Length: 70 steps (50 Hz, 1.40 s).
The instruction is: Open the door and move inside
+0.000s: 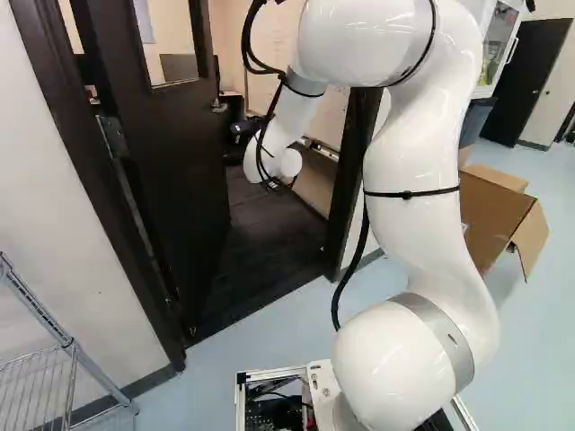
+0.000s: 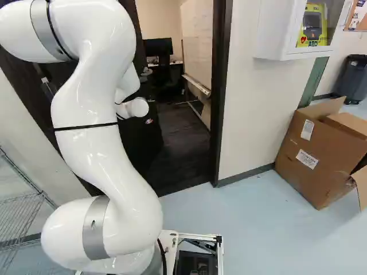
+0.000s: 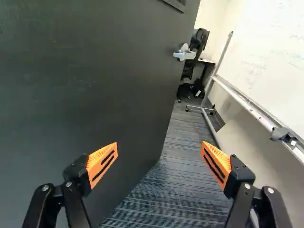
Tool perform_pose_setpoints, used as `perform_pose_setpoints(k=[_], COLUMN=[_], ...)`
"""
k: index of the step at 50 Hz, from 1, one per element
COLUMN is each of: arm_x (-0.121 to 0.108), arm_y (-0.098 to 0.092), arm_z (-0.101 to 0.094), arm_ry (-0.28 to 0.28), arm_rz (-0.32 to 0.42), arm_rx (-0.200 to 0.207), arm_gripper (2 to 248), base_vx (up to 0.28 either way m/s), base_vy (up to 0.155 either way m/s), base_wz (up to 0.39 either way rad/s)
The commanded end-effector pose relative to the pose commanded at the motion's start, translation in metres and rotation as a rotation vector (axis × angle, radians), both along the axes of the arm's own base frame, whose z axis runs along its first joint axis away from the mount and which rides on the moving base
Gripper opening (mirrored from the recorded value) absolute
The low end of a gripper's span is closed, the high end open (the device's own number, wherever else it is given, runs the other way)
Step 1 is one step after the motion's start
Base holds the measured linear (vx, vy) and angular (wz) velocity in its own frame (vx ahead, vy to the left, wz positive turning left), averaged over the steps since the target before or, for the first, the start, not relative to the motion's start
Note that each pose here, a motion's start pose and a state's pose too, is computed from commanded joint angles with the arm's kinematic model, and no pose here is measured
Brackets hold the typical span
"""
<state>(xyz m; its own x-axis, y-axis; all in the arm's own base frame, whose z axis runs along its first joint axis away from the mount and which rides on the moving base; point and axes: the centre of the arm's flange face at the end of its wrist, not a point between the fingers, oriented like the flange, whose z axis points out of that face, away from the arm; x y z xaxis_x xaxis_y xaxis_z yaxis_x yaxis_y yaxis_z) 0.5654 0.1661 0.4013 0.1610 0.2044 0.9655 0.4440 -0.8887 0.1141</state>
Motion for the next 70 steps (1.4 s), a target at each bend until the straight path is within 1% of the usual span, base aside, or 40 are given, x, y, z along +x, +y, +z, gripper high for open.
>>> perform_pose_setpoints(k=[30, 70], arm_x=[-0.049, -0.116], arm_y=[-0.046, -0.098], arm_z=[0.007, 0.011], arm_ry=[0.045, 0.067], arm_rz=[-0.164, -0.252], arm_rx=[0.057, 0.057], arm_gripper=[247, 247], base_vx=[0.0, 0.0], base_vy=[0.0, 0.0], base_wz=[0.0, 0.0])
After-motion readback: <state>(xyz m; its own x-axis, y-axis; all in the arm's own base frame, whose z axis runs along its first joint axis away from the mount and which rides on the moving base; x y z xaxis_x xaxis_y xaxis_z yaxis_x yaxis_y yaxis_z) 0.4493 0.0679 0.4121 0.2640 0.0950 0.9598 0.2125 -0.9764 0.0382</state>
